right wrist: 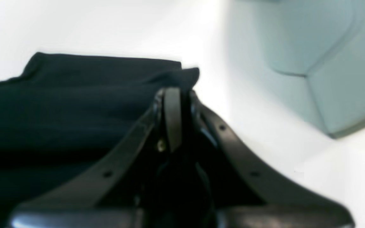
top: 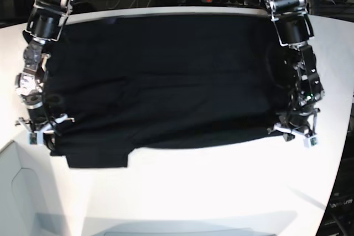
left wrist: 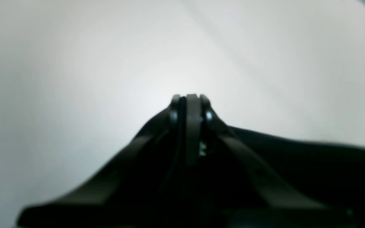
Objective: Fold the T-shirt properly
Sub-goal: 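Lift the hem edge and fold it toward the shoulder edge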
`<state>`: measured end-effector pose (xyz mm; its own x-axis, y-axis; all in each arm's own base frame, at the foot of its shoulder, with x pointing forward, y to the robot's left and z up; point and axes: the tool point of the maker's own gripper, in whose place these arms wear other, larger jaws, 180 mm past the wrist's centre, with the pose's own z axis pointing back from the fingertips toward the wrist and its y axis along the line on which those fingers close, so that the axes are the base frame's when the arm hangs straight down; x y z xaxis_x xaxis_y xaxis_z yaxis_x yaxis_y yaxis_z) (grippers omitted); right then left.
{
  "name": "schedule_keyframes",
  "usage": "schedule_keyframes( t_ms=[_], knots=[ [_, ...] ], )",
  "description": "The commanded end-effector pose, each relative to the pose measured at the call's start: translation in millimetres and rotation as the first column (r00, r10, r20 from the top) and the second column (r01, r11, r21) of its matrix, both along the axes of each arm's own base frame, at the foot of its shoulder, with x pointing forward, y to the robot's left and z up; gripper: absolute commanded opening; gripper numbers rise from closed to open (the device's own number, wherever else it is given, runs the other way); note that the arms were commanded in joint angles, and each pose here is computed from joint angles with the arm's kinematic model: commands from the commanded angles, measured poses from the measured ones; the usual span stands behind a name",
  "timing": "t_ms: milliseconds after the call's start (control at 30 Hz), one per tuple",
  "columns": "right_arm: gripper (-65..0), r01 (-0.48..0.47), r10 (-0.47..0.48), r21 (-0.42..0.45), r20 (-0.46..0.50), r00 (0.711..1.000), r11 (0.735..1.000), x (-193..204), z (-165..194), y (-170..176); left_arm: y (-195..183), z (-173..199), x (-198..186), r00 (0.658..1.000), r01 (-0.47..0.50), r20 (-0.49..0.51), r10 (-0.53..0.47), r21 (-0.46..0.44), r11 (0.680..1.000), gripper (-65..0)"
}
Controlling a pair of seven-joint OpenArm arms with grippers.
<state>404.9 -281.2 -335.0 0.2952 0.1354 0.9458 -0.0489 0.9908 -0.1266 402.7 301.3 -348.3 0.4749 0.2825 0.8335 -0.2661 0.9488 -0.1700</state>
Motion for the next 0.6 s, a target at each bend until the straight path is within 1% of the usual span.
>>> schedule_keyframes(
  t_ms=[0, 100, 167, 367, 467, 567],
  knots=[
    [-65.0, 0.010, -0.009, -0.007, 0.086, 0.996, 1.000, 4.9, 28.4, -6.6, 5.6, 29.6, 9.1, 0.996, -0.010, 0.087, 0.008, 0.021, 1.000, -65.0],
    [-65.0, 0.020, -0.017, -0.037, 0.087, 0.996, 0.999, -11.5, 33.2, -10.3, 8.0, 36.2, -5.8, 0.995, -0.022, 0.097, 0.019, 0.027, 0.999, -65.0],
    [-65.0, 0.010, -0.004, -0.058, 0.089, 0.996, 0.998, -21.6, 34.8, -7.4, 4.3, 38.4, -14.3, 0.994, -0.025, 0.104, 0.023, 0.022, 0.999, -65.0],
    [-65.0, -0.026, 0.037, -0.119, 0.095, 0.995, 0.993, -50.8, 43.2, 3.9, -4.6, 54.7, -45.6, 0.991, -0.029, 0.134, 0.023, 0.042, 0.999, -65.0],
    [-65.0, -0.042, 0.055, -0.140, 0.084, 0.995, 0.989, -65.0, 43.0, 9.0, -6.8, 61.5, -65.8, 0.988, -0.042, 0.148, 0.034, 0.055, 0.998, -65.0],
    [-65.0, -0.058, 0.068, -0.152, 0.059, 0.996, 0.987, -80.9, 36.6, 12.9, -6.1, 61.2, -88.2, 0.989, -0.055, 0.138, 0.045, 0.074, 0.996, -65.0]
  ],
)
